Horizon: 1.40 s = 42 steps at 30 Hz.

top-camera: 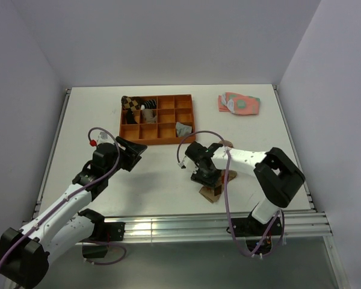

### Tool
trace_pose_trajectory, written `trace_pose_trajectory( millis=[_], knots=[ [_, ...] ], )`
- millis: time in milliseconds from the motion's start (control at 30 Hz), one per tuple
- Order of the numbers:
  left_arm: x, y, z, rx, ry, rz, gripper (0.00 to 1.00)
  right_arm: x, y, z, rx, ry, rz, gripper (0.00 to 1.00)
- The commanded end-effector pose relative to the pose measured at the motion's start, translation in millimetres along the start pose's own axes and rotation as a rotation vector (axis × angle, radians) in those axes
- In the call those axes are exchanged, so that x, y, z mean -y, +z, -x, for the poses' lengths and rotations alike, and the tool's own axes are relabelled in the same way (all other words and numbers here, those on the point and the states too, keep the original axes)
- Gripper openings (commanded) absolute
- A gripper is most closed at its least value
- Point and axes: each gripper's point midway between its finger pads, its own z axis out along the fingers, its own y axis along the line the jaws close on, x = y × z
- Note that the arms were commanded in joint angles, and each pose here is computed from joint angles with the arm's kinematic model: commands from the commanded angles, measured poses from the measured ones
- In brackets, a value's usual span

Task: Roll the socks
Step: Roll the sock at the center of the board.

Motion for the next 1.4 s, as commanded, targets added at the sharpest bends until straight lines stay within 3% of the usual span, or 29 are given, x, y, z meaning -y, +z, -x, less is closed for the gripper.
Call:
trace_pose_trajectory(
  millis=[0, 433, 700, 1100, 1367],
  knots=[
    [7.8, -0.2, 1.8, -0.002, 0.02, -0.038, 0.68, -6.2, 5.6, 14.1, 0.005, -0.024, 0.075, 0.56],
    [-0.4, -4.9, 18.1, 0.057, 0.056, 0.03, 0.69, -22.8, 9.4, 101.2, 0.111, -0.174, 0.092, 0.56],
    [0.0, -4.1, 24.7, 0.067, 0.118, 0.067, 0.74, -4.0, 14.7, 141.2, 0.197, -0.25, 0.026, 0.56],
    [9.9, -4.4, 18.8, 0.01, 0.178, 0.057, 0.75, 3.9, -72.9, 147.2, 0.385, -0.06, 0.007, 0.57],
    [50.9, -23.3, 31.9, 0.024, 0.271, 0.02, 0.79, -46.9, -72.1, 135.4, 0.37, -0.08, 0.072, 0.55]
  ],
)
